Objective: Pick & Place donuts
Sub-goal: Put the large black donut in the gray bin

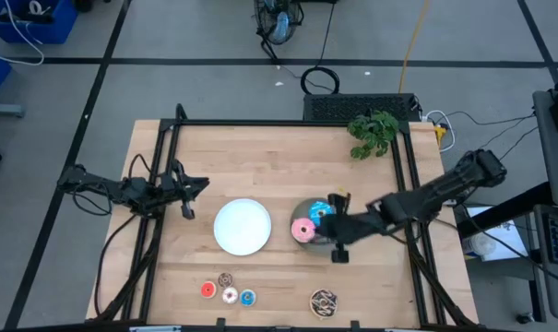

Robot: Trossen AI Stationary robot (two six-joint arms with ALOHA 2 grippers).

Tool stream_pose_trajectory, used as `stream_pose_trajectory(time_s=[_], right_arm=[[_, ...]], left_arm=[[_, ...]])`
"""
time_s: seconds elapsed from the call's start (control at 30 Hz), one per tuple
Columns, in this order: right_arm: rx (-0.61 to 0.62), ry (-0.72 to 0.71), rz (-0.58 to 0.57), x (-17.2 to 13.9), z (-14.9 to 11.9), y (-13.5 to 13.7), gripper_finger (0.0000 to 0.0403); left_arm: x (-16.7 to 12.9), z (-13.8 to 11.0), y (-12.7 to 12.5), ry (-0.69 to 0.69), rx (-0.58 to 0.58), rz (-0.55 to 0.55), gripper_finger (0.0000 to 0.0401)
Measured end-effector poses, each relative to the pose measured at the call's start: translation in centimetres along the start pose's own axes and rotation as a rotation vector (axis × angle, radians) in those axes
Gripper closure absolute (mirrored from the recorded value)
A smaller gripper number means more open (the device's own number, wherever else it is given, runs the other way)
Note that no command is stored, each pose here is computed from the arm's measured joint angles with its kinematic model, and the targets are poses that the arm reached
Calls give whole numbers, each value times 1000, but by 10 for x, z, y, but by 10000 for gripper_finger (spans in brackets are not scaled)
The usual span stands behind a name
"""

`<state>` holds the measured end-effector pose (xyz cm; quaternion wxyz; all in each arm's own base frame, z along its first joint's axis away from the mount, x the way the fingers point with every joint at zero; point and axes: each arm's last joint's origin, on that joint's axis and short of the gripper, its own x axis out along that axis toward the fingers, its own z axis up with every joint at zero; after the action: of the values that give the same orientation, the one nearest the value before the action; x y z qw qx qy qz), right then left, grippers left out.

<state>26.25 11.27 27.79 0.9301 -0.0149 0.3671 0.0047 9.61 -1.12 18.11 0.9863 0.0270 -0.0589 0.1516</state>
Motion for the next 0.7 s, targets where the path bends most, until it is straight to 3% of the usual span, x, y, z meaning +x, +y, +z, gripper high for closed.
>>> stream_pose_trajectory(time_s=[0.2, 0.4, 0.57, 0.7], right_arm=[[-104, -163, 13, 28, -51, 24, 397], [-60, -267, 66, 38, -95, 32, 397], [-102, -423, 49, 31, -106, 39, 401], [-129, -459, 77, 27, -109, 45, 399]], left_arm=[[0, 0, 0, 0, 5, 1, 352], [0, -3, 0, 23, 40, -2, 352], [0, -3, 0, 27, 48, -2, 352], [0, -5, 0, 41, 53, -4, 352]])
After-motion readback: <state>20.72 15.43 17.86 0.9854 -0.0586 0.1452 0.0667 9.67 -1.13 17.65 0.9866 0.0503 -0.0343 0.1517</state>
